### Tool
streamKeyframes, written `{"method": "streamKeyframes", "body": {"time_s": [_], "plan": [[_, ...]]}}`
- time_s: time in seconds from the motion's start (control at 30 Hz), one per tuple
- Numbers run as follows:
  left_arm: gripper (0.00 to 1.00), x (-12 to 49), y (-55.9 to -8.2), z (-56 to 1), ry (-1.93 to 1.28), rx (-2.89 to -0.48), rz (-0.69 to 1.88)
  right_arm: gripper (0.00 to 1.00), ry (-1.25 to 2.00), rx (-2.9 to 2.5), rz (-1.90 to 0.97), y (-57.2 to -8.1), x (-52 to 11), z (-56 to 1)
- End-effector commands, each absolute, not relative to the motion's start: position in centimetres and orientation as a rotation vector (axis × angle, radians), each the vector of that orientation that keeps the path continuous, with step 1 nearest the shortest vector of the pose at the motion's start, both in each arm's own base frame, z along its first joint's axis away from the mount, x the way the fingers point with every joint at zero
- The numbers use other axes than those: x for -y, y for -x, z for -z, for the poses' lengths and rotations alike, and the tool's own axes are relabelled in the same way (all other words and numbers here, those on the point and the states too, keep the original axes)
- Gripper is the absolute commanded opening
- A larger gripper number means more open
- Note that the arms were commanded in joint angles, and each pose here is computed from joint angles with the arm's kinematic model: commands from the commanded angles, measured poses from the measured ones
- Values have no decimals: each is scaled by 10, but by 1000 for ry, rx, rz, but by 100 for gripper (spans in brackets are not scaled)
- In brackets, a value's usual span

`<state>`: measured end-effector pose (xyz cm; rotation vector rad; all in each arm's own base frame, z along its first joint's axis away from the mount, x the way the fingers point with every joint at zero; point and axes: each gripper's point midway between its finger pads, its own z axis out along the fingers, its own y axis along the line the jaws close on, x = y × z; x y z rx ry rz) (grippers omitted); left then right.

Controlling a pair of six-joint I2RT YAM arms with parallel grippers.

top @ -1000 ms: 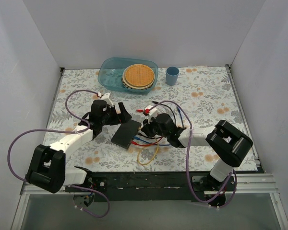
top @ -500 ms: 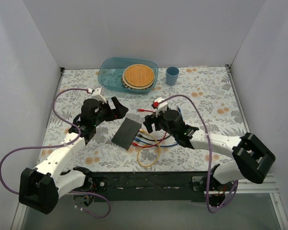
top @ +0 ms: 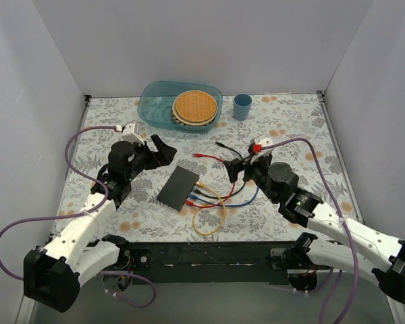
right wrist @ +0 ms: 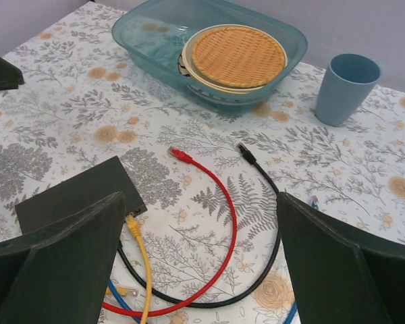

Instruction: Insert the plug into the switch port

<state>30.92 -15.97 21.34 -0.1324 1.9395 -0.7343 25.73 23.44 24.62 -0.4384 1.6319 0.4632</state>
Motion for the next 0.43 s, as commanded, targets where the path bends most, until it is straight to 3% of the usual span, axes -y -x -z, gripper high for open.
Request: {"method": "streamKeyframes", "body": {"time_s": [0.0,0.4], "plan": [[98,153,-310,-230,155,-1871,719,99,388,-1643,-313,-262,-203,-237],[98,142,-317,-229,174,-1830,644,98,332,-1689,-121,-276,-180,-220]]}}
